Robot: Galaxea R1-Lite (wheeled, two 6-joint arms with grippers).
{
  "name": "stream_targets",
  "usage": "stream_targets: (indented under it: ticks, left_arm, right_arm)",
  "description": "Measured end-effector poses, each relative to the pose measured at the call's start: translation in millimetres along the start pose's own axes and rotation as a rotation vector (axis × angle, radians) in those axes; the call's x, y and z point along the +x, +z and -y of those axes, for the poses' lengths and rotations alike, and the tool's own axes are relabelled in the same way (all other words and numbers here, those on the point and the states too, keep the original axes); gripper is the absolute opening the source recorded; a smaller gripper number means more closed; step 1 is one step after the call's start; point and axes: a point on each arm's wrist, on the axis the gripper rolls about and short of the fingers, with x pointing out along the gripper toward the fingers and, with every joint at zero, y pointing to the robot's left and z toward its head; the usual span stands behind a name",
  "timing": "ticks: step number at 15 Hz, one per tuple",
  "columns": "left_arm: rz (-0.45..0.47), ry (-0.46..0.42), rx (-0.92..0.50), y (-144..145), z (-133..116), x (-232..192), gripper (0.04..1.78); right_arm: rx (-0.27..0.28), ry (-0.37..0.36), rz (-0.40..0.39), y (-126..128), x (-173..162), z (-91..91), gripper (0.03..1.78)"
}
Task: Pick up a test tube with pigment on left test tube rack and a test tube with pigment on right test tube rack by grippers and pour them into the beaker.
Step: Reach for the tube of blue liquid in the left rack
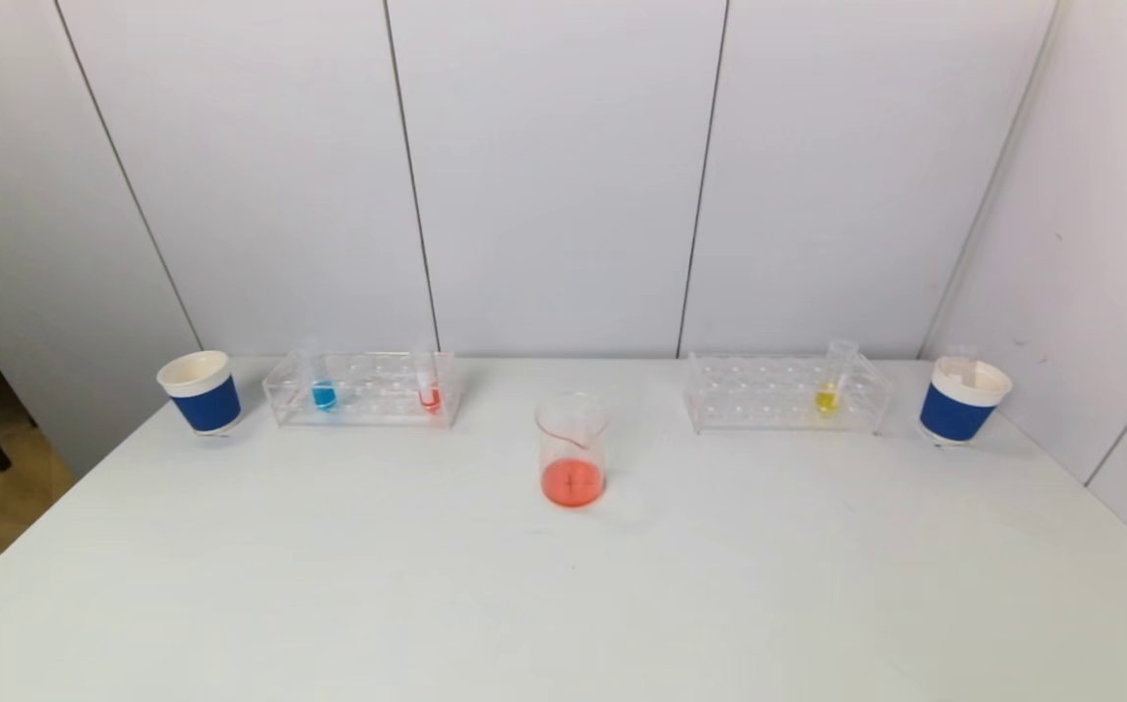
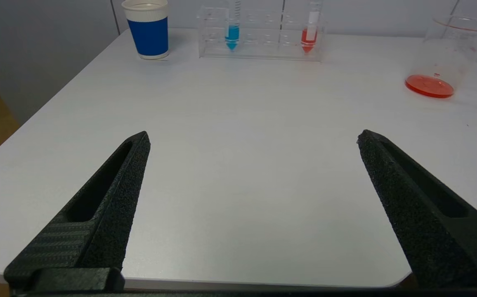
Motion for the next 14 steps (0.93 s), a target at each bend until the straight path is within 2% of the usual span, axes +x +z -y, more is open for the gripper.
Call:
stream_targets:
  ticks: [5, 9, 11, 14]
  left_arm:
    - [0.0, 0.0, 0.0, 0.0, 0.0, 0.0, 1.76]
    - [0.0, 0.0, 0.0, 0.0, 0.0, 0.0, 1.76]
    - [0.0, 0.0, 0.0, 0.0, 0.0, 0.0, 1.76]
    - [0.0, 0.0, 0.0, 0.0, 0.0, 0.0, 1.76]
  right_arm:
    - [-0.029, 0.006, 0.085, -32.3, -67.7, 14.3, 1.77]
    - [-0.063, 0.052, 0.097, -73.7, -99.9, 18.7, 1.77]
    - [-0.068, -0.005, 0.075, -92.0, -102.0, 19.0, 1.77]
    - [-0.085, -0.062, 0.097, -97.5, -105.9, 16.9, 1.77]
